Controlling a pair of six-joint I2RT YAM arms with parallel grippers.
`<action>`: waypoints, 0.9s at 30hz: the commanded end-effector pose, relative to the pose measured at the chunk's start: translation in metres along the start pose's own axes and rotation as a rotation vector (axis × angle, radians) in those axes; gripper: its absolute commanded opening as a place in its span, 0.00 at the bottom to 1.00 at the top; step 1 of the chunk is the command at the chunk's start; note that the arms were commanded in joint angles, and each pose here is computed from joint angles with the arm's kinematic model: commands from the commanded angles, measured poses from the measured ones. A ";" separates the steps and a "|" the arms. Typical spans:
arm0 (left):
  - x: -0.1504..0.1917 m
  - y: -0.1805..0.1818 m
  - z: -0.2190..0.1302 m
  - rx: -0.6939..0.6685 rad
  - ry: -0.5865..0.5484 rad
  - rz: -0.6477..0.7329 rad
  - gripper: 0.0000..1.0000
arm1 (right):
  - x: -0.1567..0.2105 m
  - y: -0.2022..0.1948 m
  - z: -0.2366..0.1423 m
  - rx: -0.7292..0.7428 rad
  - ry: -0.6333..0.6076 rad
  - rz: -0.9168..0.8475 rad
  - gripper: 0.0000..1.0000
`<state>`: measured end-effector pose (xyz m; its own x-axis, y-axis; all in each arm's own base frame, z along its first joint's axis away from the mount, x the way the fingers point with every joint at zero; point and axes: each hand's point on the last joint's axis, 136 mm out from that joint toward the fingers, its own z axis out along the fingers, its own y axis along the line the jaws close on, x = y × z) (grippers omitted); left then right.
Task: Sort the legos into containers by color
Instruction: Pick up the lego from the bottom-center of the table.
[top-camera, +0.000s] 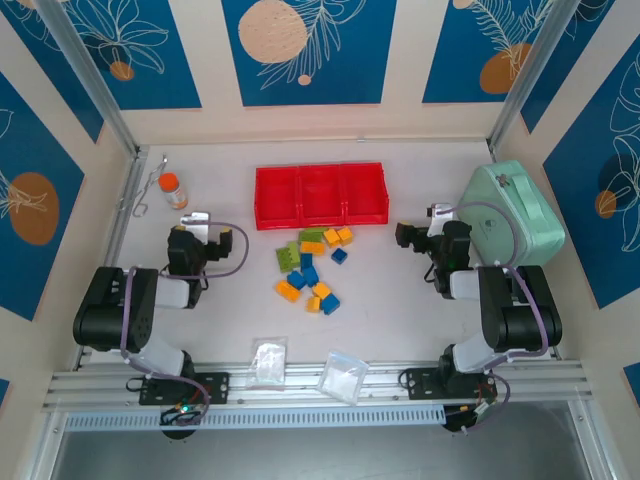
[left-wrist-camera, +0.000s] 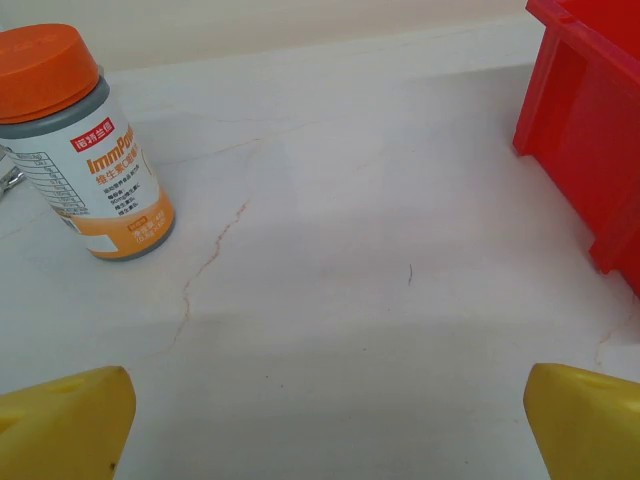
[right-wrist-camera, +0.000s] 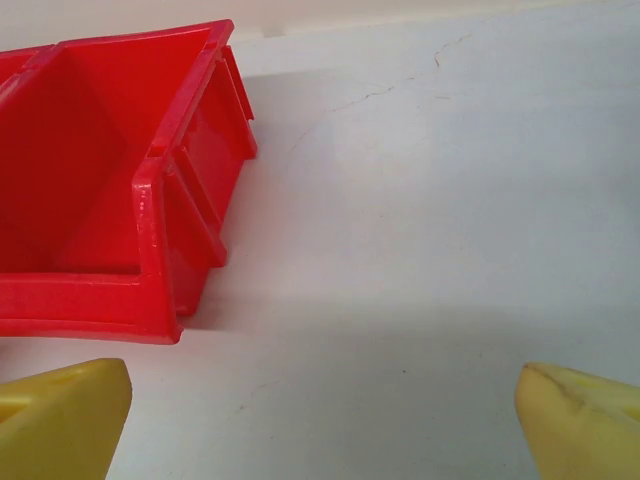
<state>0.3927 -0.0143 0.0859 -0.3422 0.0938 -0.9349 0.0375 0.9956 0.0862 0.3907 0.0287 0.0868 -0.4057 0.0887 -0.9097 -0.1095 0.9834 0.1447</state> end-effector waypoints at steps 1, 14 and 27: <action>-0.007 -0.002 0.002 0.014 -0.022 -0.020 0.99 | -0.009 0.001 0.003 -0.011 -0.021 -0.019 0.99; -0.008 -0.003 0.001 0.026 -0.026 -0.024 0.99 | -0.008 0.001 0.003 -0.014 -0.015 -0.015 0.99; -0.007 -0.003 0.002 0.024 -0.021 -0.020 0.99 | -0.009 0.001 0.003 -0.017 -0.017 -0.013 0.99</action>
<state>0.3928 -0.0155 0.0860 -0.3413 0.0930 -0.9353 0.0455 0.9956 0.0824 0.3908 0.0271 0.0874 -0.4058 0.0947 -0.9090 -0.1172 0.9810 0.1545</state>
